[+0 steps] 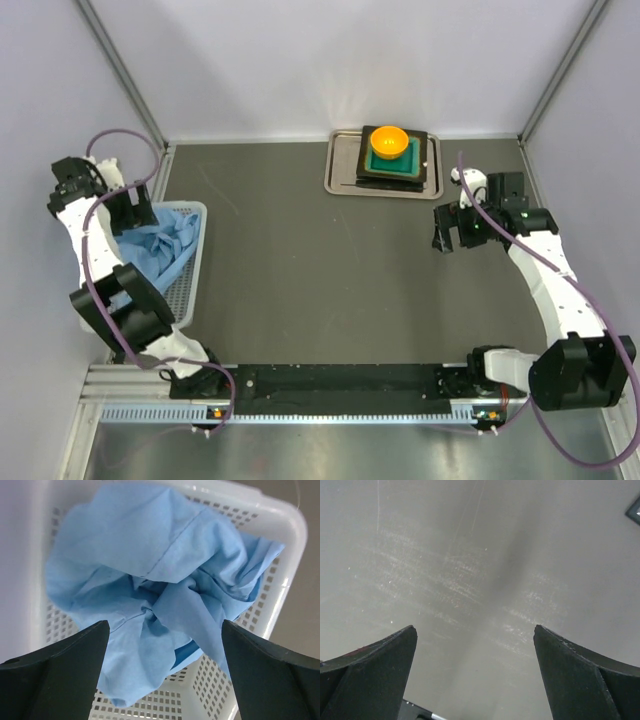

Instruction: Pin the brooch onto the clothing

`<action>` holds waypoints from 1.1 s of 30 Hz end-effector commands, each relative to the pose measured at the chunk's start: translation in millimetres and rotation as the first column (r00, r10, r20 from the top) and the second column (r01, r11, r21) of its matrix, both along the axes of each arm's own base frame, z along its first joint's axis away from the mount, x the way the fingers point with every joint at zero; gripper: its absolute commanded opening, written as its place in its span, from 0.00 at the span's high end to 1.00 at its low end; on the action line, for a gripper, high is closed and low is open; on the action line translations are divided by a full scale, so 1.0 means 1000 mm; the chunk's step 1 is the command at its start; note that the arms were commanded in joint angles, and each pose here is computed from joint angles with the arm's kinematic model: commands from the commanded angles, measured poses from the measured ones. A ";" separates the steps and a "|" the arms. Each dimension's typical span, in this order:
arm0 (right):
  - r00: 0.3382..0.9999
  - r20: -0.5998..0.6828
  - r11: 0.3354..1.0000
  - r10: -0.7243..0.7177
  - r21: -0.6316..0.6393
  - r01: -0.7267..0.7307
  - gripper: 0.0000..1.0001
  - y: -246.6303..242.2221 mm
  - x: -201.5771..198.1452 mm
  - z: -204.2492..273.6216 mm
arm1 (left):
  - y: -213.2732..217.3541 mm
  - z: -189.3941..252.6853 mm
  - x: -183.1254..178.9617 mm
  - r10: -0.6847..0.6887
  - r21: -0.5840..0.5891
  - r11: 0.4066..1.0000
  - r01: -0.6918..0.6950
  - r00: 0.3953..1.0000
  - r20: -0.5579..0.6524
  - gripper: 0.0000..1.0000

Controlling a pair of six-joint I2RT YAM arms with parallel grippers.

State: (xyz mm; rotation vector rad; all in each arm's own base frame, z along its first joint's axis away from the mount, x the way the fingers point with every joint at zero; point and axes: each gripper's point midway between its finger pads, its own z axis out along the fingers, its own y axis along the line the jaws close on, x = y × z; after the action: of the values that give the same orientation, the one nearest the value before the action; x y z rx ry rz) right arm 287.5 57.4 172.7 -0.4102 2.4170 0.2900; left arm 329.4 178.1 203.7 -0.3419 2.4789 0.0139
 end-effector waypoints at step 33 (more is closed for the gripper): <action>0.995 0.006 0.990 0.097 0.103 -0.097 0.01 0.023 0.008 0.032 | -0.120 0.237 0.053 -0.370 0.086 0.917 0.389 0.752 0.546 1.00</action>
State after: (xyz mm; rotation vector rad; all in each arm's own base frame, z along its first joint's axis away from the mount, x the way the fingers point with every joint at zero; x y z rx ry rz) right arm 286.1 75.6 179.3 -0.4780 2.4521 0.4381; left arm 388.8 142.0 345.0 -0.0224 2.1296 -0.0737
